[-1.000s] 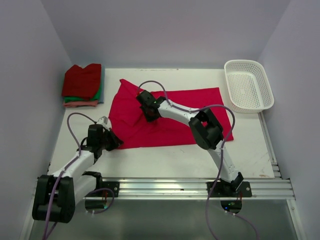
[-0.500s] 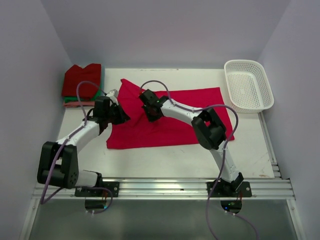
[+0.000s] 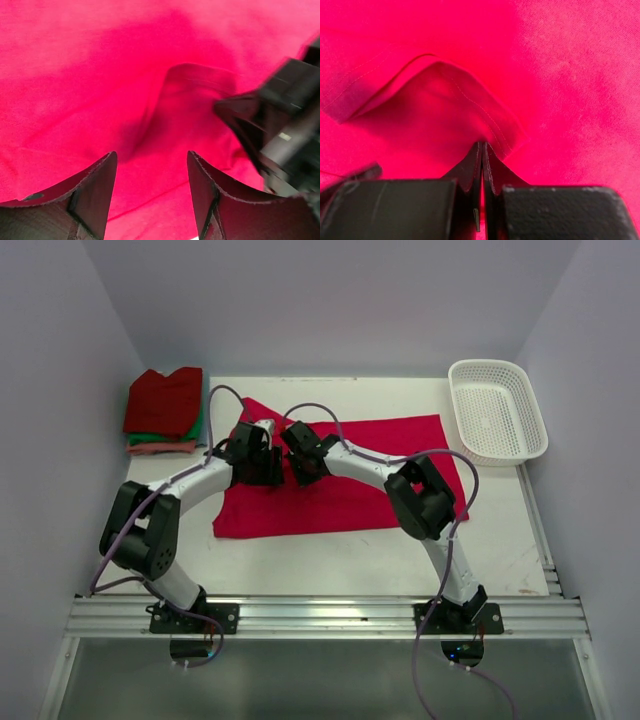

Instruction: Fold and stack the t-shirts

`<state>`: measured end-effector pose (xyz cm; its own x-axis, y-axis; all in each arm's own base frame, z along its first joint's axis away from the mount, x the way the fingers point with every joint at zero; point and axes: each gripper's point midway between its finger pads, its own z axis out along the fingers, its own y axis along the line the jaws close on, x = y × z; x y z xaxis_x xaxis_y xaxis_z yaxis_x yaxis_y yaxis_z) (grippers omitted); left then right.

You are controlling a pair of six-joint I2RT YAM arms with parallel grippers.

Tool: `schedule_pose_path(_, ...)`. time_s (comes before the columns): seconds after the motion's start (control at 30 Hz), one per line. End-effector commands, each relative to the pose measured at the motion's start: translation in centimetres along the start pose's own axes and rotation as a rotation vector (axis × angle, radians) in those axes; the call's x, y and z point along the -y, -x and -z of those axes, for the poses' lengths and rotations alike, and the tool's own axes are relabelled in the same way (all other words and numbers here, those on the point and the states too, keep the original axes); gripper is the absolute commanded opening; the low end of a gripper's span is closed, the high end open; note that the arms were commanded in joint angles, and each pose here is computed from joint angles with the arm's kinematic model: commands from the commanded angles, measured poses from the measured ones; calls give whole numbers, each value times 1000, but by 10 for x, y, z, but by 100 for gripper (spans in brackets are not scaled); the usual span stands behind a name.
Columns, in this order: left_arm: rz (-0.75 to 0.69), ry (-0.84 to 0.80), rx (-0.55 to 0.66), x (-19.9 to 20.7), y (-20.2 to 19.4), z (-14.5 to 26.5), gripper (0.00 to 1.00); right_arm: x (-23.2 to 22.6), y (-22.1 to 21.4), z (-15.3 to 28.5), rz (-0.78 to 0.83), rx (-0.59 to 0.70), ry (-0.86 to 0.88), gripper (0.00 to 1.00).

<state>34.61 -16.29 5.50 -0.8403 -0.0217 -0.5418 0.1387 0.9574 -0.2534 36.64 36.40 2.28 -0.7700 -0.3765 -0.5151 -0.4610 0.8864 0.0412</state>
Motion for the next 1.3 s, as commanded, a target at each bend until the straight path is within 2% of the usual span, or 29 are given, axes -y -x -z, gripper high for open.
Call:
schedule_pose_path(0.0,-32,130,26,-18,16,3,62,-7,9,18,-12,32,43,0)
schedule_pose_path(0.2,-47,195,-21,-26,5,-10,59,-6,7,18,-10,30,41,0)
schedule_pose_path(0.37,-52,206,-67,-31,-7,-25,51,-3,4,17,-9,28,31,0)
schedule_pose_path(0.47,-52,213,-69,-32,-9,-27,40,0,3,17,-10,26,24,0)
schedule_pose_path(0.5,-53,219,-64,-33,-8,-26,31,0,3,17,-10,25,24,0)
schedule_pose_path(0.57,-50,226,-51,-33,-3,-22,24,1,1,16,-9,22,22,0)
schedule_pose_path(0.6,-49,232,-49,-34,-2,-21,11,2,2,16,-9,24,20,0)
schedule_pose_path(0.7,-46,246,-22,-33,10,-11,5,2,1,15,-9,19,20,0)
schedule_pose_path(0.87,-42,272,12,-31,29,-3,8,1,0,13,-7,16,24,0)
schedule_pose_path(0.9,-43,276,9,-32,30,-4,12,2,1,13,-7,17,23,0)
schedule_pose_path(0.97,-49,284,4,-32,35,-8,13,2,0,13,-4,15,22,0)
schedule_pose_path(1.27,-74,370,17,-45,57,-30,30,8,-4,13,11,7,5,0)
